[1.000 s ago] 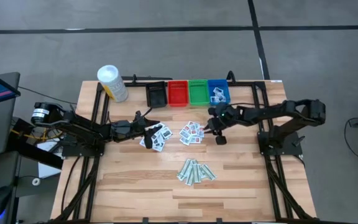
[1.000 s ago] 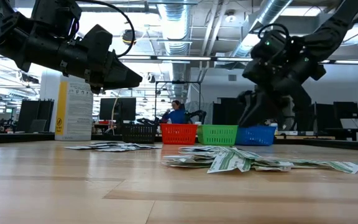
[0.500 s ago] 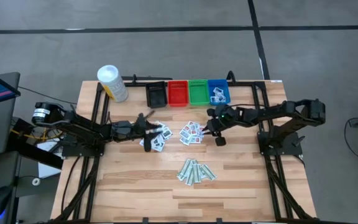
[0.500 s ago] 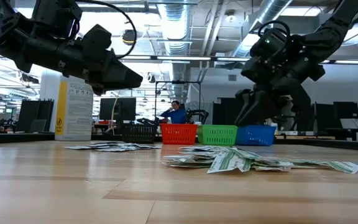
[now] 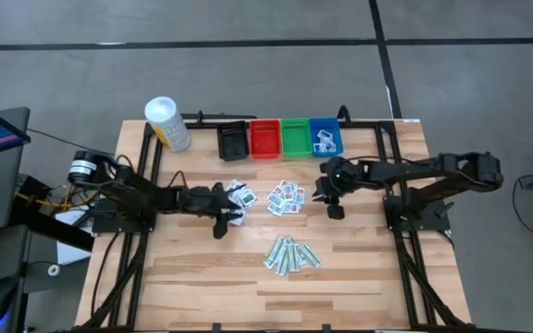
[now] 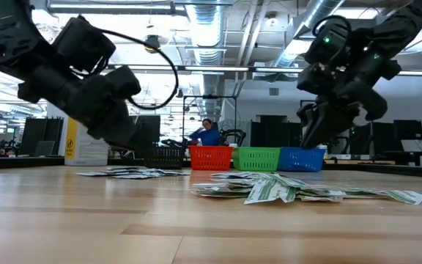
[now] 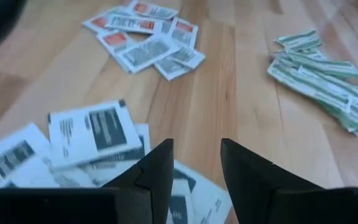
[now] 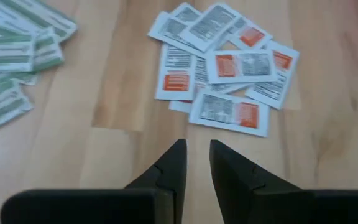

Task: Pick & Place First Aid Supplies
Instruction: Put the blue alcohol pad into the blue bin

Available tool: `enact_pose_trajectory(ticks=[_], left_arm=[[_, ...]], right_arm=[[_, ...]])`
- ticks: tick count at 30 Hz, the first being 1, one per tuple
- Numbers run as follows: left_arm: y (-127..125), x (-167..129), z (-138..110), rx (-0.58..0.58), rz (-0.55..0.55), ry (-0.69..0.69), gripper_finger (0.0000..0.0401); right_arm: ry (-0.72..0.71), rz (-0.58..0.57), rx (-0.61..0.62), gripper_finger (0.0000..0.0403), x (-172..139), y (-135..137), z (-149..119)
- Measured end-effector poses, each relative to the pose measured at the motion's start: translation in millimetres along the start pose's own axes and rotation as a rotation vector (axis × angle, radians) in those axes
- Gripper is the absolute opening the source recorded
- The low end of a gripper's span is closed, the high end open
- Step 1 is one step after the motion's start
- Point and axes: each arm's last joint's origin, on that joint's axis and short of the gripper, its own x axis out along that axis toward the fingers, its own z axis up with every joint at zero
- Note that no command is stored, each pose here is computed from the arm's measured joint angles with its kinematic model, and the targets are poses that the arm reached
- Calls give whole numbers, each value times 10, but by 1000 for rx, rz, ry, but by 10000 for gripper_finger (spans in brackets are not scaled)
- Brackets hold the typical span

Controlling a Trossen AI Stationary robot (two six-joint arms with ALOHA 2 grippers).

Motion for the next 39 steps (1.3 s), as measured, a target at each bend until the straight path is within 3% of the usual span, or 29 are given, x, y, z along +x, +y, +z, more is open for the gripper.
enact_pose_trajectory(ticks=[5, 8, 15, 20, 30, 39], left_arm=[[-109, -125, 138, 98, -51, -56, 134], [-162, -251, 153, 118, -19, -18, 134], [-236, -535, 58, -33, 57, 134, 134], [-201, -568, -31, -55, 190, 190, 134], [-167, -450, -168, 229, 266, 289, 134], [-155, -359, -236, 297, 311, 311, 134]], right_arm=[[1, -3, -38, 65, 18, 94, 27], [11, -27, -56, 65, 25, 125, 31], [24, -26, -65, 65, 27, 144, 23], [25, -34, -69, 65, 26, 134, 22], [25, -34, -70, 65, 26, 134, 22], [25, -34, -71, 65, 27, 134, 22]])
